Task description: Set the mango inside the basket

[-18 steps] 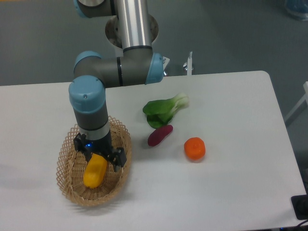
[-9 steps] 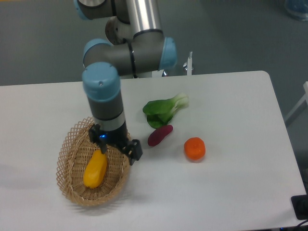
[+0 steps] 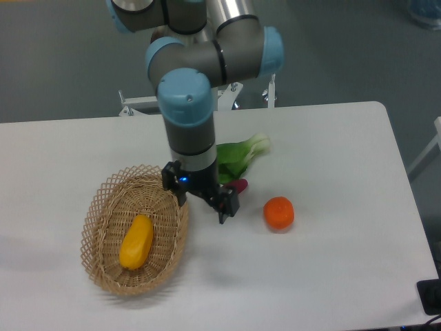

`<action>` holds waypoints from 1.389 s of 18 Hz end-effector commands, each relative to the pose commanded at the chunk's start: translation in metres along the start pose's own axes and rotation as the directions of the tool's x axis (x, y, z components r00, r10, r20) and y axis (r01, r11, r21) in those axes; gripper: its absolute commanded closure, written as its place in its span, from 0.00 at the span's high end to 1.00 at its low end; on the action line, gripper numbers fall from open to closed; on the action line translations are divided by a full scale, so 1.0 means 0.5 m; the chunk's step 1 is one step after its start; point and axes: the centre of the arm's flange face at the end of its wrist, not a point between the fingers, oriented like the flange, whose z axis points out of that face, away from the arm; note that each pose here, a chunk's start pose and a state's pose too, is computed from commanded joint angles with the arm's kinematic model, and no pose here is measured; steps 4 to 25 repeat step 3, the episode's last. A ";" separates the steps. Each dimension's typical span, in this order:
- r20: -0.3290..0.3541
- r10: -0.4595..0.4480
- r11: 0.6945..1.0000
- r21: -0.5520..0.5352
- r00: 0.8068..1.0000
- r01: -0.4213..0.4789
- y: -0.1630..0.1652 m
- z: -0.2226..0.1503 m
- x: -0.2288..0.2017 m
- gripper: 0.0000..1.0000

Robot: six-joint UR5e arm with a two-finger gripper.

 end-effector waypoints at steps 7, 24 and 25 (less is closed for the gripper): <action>0.013 -0.016 1.000 0.004 1.000 0.016 0.018 -0.013 -0.019 1.00; 0.013 -0.016 1.000 0.004 1.000 0.016 0.018 -0.013 -0.019 1.00; 0.013 -0.016 1.000 0.004 1.000 0.016 0.018 -0.013 -0.019 1.00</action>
